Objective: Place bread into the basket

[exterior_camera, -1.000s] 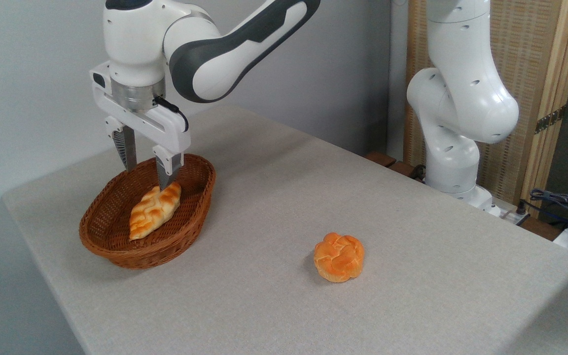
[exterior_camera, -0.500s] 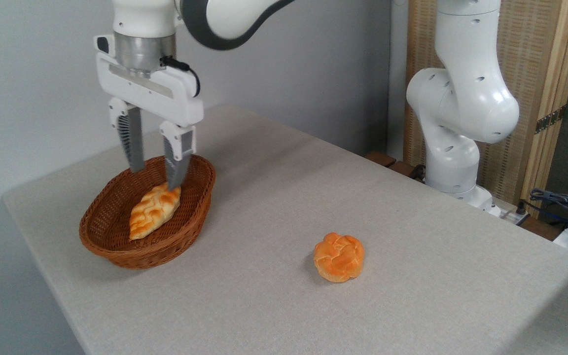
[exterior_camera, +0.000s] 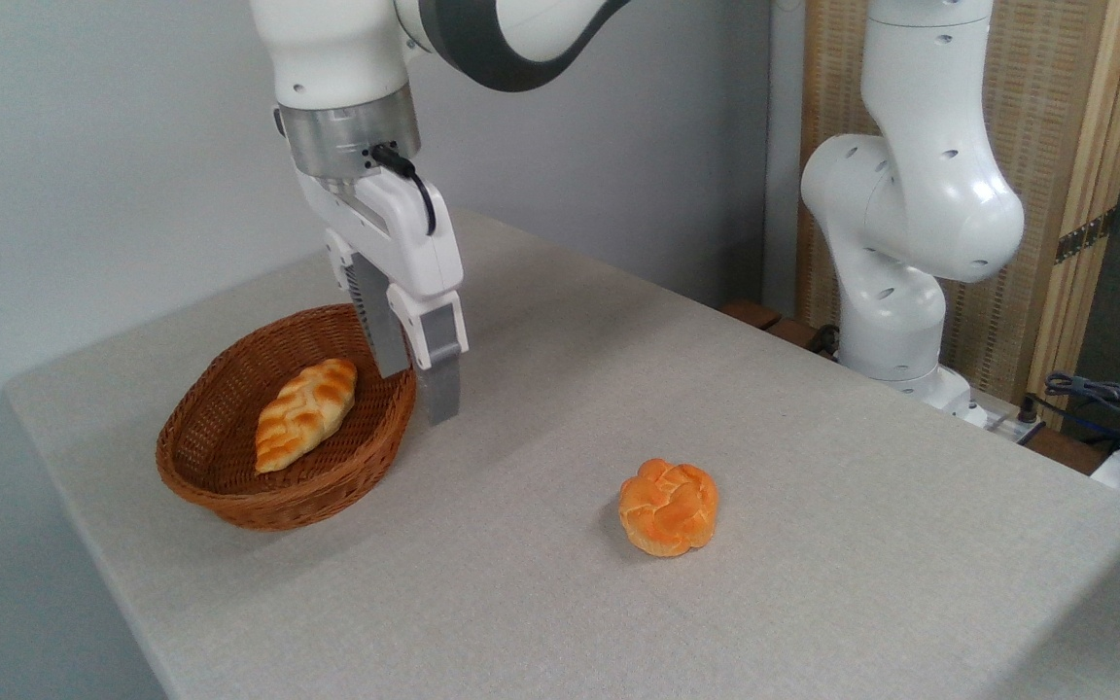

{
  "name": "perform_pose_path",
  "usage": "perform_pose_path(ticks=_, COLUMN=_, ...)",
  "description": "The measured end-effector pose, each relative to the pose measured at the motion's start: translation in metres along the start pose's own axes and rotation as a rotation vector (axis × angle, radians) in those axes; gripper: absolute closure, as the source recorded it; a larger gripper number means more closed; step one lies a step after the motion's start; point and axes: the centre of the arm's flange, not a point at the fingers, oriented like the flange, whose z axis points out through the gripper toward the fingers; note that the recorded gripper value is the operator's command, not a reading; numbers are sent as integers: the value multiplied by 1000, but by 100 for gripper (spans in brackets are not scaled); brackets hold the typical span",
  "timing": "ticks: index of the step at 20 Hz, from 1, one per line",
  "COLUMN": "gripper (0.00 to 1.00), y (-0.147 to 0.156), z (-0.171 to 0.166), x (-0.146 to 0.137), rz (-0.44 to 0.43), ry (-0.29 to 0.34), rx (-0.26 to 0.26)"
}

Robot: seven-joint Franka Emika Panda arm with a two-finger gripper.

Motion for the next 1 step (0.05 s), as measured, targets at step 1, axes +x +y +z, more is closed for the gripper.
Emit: perform_pose_path(ticks=1, gripper=0, y=-1, z=0, x=-2, rz=-2, ry=-3, rx=-3)
